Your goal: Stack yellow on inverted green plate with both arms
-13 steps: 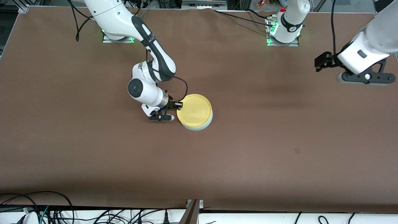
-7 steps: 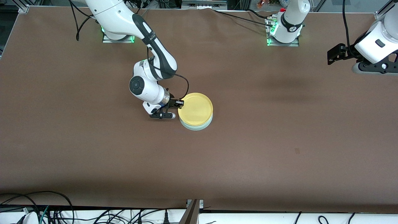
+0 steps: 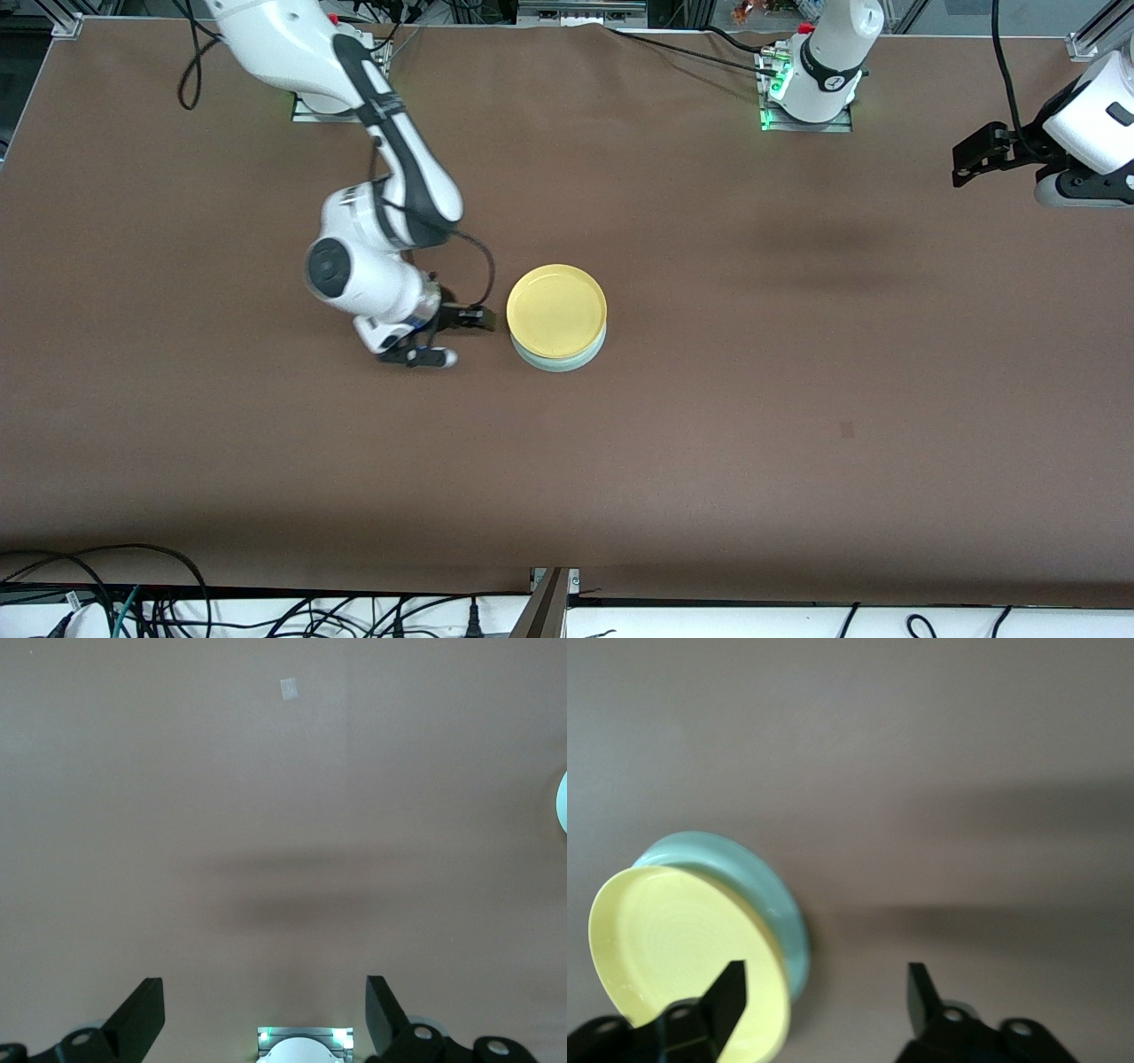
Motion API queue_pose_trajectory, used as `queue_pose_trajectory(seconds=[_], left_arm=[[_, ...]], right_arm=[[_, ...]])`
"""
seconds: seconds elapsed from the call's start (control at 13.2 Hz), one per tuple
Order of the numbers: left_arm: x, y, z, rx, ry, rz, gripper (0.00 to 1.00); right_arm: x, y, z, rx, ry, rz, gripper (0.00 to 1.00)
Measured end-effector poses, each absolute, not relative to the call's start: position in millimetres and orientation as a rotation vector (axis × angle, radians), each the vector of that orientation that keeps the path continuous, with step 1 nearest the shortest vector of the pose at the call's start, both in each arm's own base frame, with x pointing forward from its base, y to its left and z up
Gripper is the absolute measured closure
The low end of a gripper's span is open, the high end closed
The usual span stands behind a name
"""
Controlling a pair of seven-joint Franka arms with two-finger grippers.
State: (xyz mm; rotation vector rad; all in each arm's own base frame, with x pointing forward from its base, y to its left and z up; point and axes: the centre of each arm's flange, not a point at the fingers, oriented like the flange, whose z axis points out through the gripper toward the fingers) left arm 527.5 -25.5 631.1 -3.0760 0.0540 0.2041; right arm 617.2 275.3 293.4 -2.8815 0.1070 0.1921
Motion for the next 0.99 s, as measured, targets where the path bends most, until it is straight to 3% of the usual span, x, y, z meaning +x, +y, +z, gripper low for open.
queue_pose_trajectory(seconds=[0.08,0.15,0.38,0.68,0.99], left_arm=[[529,-26,634,-3.084,0.055,0.190,0.00],[532,-29,636,-3.105,0.057,0.170,0.00],[542,-30,639,-3.120,0.055,0.121,0.00],[554,-25,625,-3.120,0.033,0.135,0.00],[560,-13,610,-3.152,-0.019,0.184,0.00]], right_arm=[[634,250,328,-2.931,0.059,0.202,0.01],[644,230,354,-2.976,0.030,0.201,0.00],[657,180,383,-3.106,-0.039,0.183,0.00],[663,95,423,-3.105,-0.057,0.310,0.00],[640,50,506,-3.122,-0.082,0.249,0.00]])
